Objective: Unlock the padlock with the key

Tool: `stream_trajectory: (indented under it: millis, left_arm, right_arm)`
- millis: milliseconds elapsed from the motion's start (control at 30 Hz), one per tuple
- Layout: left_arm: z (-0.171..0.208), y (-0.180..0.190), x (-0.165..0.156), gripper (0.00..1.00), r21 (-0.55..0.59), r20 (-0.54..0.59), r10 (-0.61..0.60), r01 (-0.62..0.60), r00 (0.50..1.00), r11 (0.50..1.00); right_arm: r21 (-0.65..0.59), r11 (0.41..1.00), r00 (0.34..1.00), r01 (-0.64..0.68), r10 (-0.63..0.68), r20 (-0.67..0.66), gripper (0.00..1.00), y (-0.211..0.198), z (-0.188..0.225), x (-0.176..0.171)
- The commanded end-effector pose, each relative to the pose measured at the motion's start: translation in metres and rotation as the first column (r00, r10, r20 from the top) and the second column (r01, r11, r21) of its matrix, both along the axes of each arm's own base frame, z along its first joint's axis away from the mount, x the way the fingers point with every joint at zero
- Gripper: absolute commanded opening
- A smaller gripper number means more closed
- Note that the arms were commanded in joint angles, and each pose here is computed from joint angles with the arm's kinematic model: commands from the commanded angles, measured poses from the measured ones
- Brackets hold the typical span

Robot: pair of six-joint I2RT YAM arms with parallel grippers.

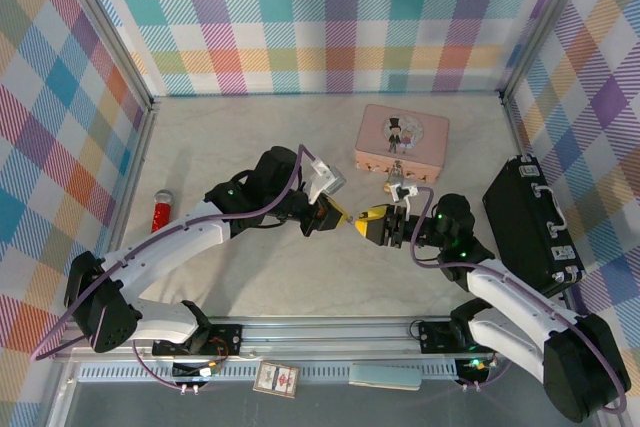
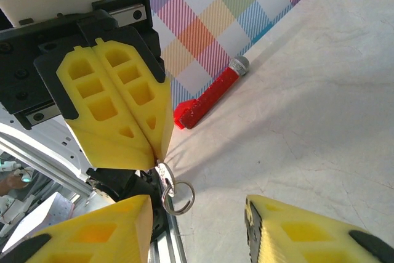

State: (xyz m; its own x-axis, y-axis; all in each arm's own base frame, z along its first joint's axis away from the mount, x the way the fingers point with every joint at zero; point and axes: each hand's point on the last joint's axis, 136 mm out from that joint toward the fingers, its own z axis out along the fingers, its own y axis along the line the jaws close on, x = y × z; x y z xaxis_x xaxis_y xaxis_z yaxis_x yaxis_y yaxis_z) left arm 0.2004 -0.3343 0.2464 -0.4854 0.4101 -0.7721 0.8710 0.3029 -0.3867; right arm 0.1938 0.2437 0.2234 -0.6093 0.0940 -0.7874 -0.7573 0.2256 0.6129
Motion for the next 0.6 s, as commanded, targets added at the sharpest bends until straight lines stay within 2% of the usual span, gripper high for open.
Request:
stream_trajectory:
  millis: [0, 400, 567]
  left_arm:
    - [0.014, -0.001, -0.005, 0.0, -0.044, 0.025, -0.042, 0.043, 0.999, 0.998]
    - [0.016, -0.004, -0.012, 0.0, -0.067, 0.008, -0.081, 0.082, 0.997, 0.994]
    - [0.019, -0.007, -0.011, 0.0, -0.075, 0.001, -0.09, 0.09, 0.996, 0.993]
  right_arm:
    - [0.023, 0.999, 0.996, -0.037, 0.036, 0.078, 0.42, 0.001, 0.007, -0.007]
    - [0.056, 0.992, 0.983, -0.112, 0.103, 0.151, 0.37, 0.004, 0.018, -0.021]
    - [0.052, 0.987, 0.977, -0.151, 0.141, 0.159, 0.32, 0.012, 0.022, -0.024]
